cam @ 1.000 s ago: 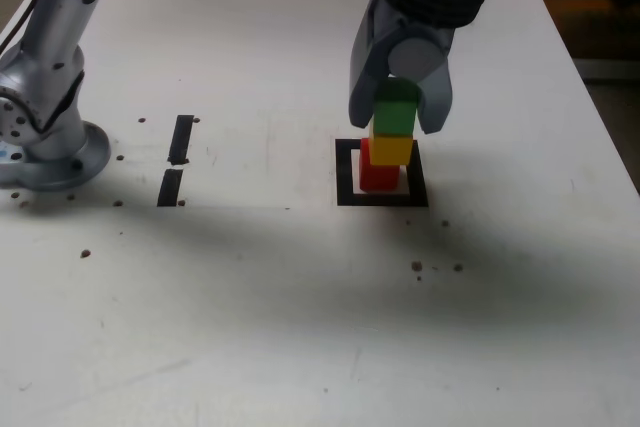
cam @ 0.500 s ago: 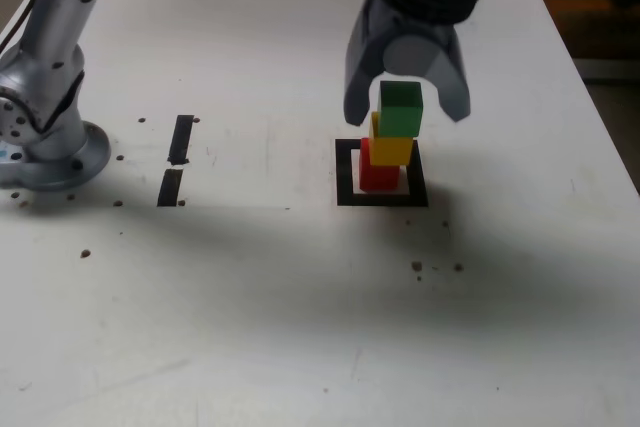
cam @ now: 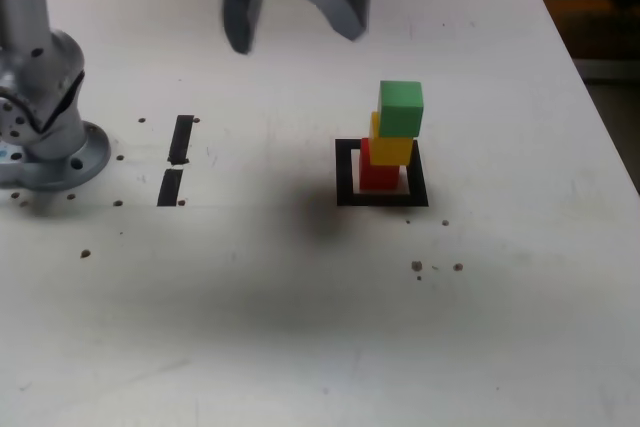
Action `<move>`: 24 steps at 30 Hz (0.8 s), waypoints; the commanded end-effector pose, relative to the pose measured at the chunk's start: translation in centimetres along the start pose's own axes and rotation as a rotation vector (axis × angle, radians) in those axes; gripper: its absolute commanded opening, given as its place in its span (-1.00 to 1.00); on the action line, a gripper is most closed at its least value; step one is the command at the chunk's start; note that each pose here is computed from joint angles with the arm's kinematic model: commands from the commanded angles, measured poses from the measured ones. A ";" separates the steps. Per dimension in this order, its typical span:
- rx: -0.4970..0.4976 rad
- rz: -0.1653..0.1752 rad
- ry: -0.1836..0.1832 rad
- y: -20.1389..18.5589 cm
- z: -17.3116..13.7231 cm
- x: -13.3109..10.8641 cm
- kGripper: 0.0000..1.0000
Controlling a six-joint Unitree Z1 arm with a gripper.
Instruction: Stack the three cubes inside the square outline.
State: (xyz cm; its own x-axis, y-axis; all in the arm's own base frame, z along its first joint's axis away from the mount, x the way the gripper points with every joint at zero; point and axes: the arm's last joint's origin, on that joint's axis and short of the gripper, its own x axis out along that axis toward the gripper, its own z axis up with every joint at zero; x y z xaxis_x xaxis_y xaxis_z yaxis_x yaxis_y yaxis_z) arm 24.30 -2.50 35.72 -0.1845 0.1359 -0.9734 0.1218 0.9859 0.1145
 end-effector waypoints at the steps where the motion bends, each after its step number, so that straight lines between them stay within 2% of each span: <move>1: -0.016 -0.009 -0.015 0.5 -3.8 0.2 0.99; 2: -0.021 -0.014 0.032 0.5 -4.0 1.4 0.99; 4: -0.029 -0.025 0.091 0.6 -4.4 3.2 0.99; 7: -0.033 -0.042 0.133 0.5 -4.9 5.1 0.99; 24: -0.024 -0.122 0.118 -0.4 -5.3 10.6 0.99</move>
State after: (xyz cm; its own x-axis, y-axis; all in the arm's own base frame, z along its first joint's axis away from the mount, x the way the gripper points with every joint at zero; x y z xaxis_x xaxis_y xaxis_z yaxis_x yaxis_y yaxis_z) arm 17.22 -0.98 26.45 -0.3142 0.0262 -0.9490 0.0684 0.9976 0.0049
